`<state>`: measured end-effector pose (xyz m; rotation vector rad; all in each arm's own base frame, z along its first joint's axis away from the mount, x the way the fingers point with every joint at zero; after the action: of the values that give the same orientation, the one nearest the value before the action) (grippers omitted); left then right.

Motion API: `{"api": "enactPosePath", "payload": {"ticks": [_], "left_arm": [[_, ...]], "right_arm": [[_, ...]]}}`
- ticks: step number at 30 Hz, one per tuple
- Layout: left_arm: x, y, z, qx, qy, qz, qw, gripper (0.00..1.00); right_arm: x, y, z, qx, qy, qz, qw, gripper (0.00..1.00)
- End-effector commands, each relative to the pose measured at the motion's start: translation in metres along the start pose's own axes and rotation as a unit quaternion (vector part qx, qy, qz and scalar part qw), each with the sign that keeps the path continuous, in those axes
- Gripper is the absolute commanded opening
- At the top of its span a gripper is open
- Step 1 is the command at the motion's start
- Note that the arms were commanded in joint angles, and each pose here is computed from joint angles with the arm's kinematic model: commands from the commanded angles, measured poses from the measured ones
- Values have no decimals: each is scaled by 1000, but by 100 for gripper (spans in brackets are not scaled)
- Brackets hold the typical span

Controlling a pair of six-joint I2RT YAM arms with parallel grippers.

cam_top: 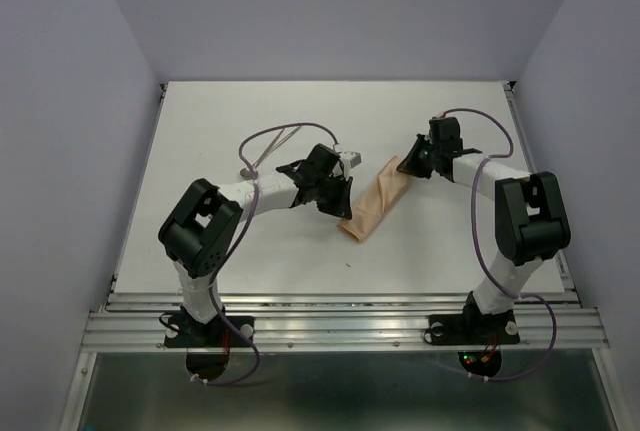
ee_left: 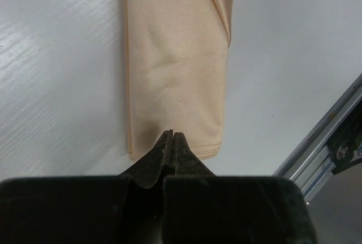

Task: Fold the napkin into a case and place the utensils inside
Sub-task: Smooth out the smaller rectangle-folded napkin at the center of the board, then move the utensils to the center of the board.

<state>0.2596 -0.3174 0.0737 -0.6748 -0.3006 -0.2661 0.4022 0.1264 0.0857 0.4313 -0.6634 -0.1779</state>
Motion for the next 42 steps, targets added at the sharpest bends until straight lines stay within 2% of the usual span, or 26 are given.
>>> {"api": "enactPosePath", "payload": {"ticks": [1, 7, 12, 18, 21, 25, 29, 31, 32, 34, 38, 40, 41, 42], "left_arm": [[29, -23, 22, -15, -49, -13, 999, 0], [24, -7, 1, 7, -30, 1, 1000, 0], [23, 0, -4, 21, -29, 7, 999, 0], [62, -6, 32, 28, -99, 6, 995, 0], [72, -4, 42, 34, -105, 12, 994, 0], [84, 0, 53, 46, -120, 27, 991, 0], [94, 16, 65, 62, -135, 55, 987, 0], [97, 23, 71, 75, -135, 67, 986, 7], [100, 31, 74, 95, -142, 73, 982, 16], [107, 48, 84, 135, -148, 88, 976, 27], [123, 87, 106, 218, -171, 111, 954, 39], [136, 111, 119, 274, -187, 119, 936, 45], [138, 115, 118, 280, -181, 116, 936, 46], [156, 119, 131, 308, -206, 112, 922, 49]], "right_arm": [[26, 7, -7, 2, -33, 5, 999, 8], [19, -11, -38, -32, -16, -7, 999, 8], [16, -13, -44, -32, -11, -10, 999, 6], [31, 4, -23, -3, -34, 1, 999, 7], [35, 20, -7, 22, -44, 10, 999, 8], [30, 32, 11, 46, -47, 24, 998, 10], [-4, 45, 20, 61, -18, 39, 997, 10], [-21, 57, 23, 76, -7, 51, 996, 10], [-25, 63, 28, 84, -6, 57, 995, 10], [-49, 74, 30, 96, 14, 68, 993, 10], [-76, 95, 37, 114, 36, 92, 989, 10], [-85, 97, 39, 113, 44, 94, 988, 11], [-86, 96, 40, 112, 46, 93, 988, 10], [-87, 95, 41, 110, 45, 92, 989, 11]]}}
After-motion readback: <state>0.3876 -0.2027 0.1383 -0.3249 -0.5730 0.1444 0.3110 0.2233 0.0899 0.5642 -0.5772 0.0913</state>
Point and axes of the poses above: each gripper's point midway between its finger pads, its own z axis back along the fingers, its own y axis along the line the jaws close on, x = y × z, the point moved 3 cm from there along z, back along the fingers, and after that the axes turned 12 degrees about z, right-handed, at the moved point
